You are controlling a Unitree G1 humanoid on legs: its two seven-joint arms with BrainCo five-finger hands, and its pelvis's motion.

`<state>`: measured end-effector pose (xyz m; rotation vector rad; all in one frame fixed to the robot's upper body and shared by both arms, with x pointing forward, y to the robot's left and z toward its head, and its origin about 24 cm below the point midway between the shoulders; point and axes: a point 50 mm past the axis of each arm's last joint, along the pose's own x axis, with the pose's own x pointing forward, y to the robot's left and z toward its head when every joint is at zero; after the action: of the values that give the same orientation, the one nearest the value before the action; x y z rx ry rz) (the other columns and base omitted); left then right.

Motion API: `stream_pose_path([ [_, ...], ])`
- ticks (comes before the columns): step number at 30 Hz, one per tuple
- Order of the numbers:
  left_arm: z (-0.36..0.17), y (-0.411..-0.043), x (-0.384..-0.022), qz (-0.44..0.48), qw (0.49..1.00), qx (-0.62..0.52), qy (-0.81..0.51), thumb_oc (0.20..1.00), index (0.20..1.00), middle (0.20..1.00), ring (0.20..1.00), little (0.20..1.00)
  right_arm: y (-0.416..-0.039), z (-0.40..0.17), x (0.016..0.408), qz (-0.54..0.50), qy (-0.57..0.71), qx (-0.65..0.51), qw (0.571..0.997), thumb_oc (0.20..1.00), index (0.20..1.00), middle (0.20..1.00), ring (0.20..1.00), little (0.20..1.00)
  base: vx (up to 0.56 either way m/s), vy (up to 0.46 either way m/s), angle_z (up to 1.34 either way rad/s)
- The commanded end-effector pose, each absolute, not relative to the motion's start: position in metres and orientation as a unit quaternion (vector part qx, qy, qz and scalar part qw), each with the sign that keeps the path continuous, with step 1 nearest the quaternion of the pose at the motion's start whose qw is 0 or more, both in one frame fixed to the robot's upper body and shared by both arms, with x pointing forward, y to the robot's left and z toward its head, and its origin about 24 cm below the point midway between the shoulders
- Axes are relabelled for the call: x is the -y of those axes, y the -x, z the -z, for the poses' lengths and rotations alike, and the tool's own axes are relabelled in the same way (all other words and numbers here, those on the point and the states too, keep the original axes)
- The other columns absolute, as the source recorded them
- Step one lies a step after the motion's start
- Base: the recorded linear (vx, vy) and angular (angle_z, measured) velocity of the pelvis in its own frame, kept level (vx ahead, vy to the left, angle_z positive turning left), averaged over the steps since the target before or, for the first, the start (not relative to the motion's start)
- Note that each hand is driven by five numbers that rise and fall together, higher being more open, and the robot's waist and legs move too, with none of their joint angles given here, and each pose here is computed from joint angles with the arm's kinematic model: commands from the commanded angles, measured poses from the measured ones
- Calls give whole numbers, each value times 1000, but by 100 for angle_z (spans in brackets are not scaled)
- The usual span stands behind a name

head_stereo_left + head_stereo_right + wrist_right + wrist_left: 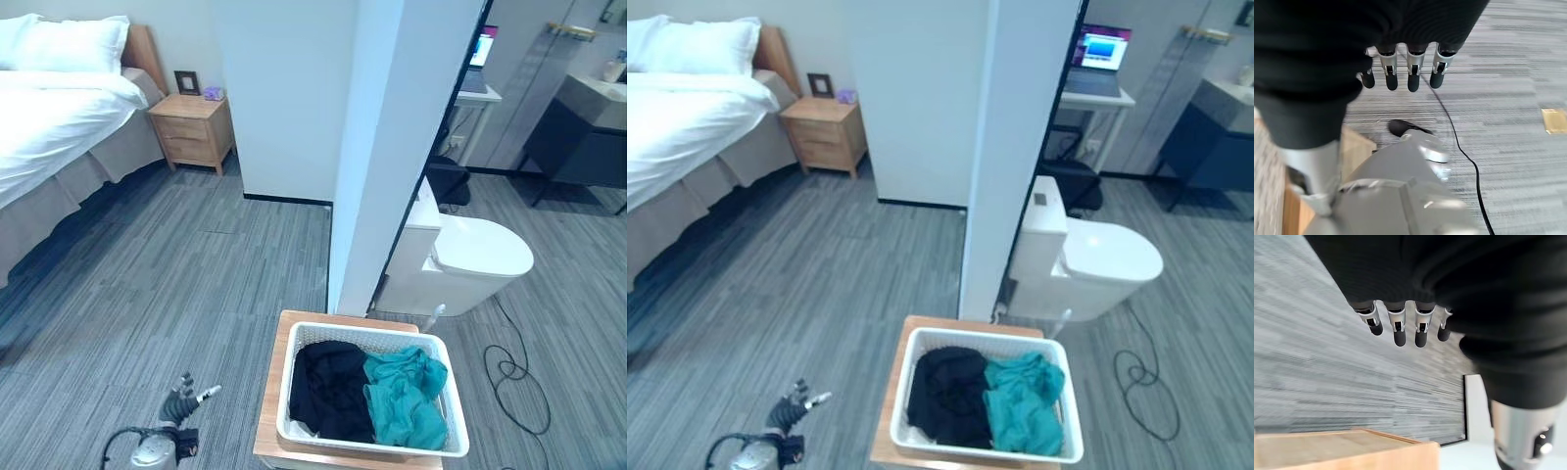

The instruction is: Grab the laundry basket,head to the washer,open it,put in the laundry and shut it.

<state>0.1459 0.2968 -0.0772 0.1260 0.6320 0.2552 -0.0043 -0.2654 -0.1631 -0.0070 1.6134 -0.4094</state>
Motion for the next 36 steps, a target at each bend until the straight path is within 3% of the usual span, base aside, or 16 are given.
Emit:
stream_pose_path([
  [1, 50, -157, -317, -185, 956, -227, -17, 1000, 1000, 1000, 1000, 1000, 8, 142, 317, 253, 32, -708, 659, 1000, 1000, 1000, 1000, 1000, -13, -153, -40],
  [5, 4, -147, -362, -252, 955, -148, -41, 1000, 1000, 1000, 1000, 1000, -49, 126, 349, 275, 60, -608, 742, 1000, 1000, 1000, 1000, 1000, -7, -134, -22],
  [7, -12, -143, -374, -260, 953, -136, -71, 1000, 1000, 1000, 1000, 1000, -119, 98, 360, 227, 127, -497, 828, 1000, 1000, 1000, 1000, 1000, -35, -55, -4],
  [8, -12, -143, -374, -260, 953, -136, -72, 1000, 1000, 1000, 1000, 1000, -119, 98, 360, 227, 127, -497, 828, 1000, 1000, 1000, 1000, 1000, -38, -12, -8],
  [9, -20, -148, -379, -240, 952, -152, -111, 1000, 1000, 1000, 1000, 1000, -176, 57, 356, 164, 199, -388, 885, 1000, 1000, 1000, 1000, 1000, -36, 13, -8],
  [12, -15, -163, -374, -188, 952, -195, -139, 1000, 1000, 1000, 1000, 1000, -240, 12, 323, 73, 256, -282, 922, 1000, 1000, 1000, 1000, 1000, 2, 39, -2],
  [25, -7, -229, -348, -61, 924, -280, -252, 1000, 1000, 1000, 1000, 1000, -308, 14, 211, -84, 244, -254, 932, 1000, 1000, 1000, 1000, 1000, -106, 15, -2],
  [36, -10, -296, -326, -78, 910, -289, -288, 1000, 1000, 1000, 1000, 1000, -340, -12, 195, -66, 261, -220, 938, 1000, 1000, 1000, 1000, 1000, -112, 5, -2],
])
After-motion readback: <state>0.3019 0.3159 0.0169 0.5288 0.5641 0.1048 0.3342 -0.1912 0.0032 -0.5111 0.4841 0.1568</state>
